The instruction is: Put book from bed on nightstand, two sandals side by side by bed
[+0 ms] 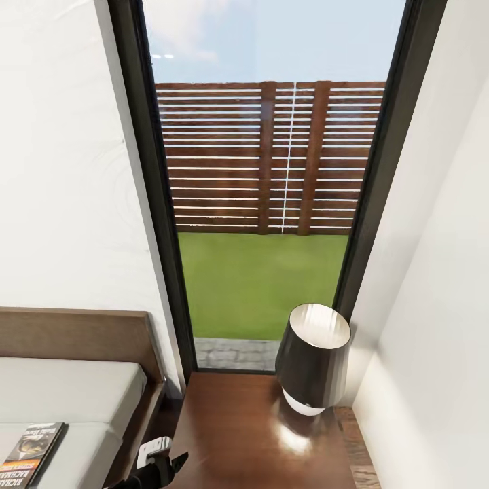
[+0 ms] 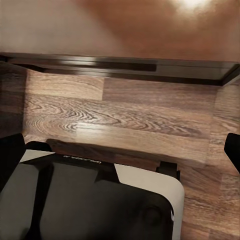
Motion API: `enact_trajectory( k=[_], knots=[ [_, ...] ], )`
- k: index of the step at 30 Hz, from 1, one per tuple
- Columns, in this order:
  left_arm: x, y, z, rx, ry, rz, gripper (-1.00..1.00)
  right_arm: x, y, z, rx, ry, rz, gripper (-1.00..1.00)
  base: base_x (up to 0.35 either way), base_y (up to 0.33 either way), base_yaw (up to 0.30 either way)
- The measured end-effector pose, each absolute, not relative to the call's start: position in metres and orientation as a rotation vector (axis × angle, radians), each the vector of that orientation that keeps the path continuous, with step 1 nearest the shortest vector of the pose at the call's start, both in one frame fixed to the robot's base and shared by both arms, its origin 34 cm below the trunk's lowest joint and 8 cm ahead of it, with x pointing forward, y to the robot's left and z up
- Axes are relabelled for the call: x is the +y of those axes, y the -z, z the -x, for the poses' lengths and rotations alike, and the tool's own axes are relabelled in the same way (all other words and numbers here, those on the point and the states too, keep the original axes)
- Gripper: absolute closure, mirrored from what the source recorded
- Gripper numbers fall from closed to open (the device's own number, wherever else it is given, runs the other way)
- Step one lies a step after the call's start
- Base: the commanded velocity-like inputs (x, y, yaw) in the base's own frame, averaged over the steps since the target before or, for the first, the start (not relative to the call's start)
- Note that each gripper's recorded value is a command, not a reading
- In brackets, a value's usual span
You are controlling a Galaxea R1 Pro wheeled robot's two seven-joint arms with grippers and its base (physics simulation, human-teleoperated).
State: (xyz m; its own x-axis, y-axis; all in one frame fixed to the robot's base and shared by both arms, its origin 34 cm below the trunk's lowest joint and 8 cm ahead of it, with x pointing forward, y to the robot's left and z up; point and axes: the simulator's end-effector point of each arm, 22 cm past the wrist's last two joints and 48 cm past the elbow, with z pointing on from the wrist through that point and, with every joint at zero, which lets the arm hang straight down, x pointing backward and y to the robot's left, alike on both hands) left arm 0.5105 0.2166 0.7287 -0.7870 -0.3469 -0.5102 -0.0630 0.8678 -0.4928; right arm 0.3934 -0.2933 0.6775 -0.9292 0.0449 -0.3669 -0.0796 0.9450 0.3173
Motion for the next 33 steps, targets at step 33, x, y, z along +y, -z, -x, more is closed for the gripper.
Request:
enact_trajectory(
  k=[33],
  knots=[
    [0.22, -0.729, -0.511, 2.423, 0.606, 0.298, -1.0, -0.292, -0.673, -0.38, 2.749, -0.47, 0.012, -1.0, 0.059, 0.047, 0.0]
  ],
)
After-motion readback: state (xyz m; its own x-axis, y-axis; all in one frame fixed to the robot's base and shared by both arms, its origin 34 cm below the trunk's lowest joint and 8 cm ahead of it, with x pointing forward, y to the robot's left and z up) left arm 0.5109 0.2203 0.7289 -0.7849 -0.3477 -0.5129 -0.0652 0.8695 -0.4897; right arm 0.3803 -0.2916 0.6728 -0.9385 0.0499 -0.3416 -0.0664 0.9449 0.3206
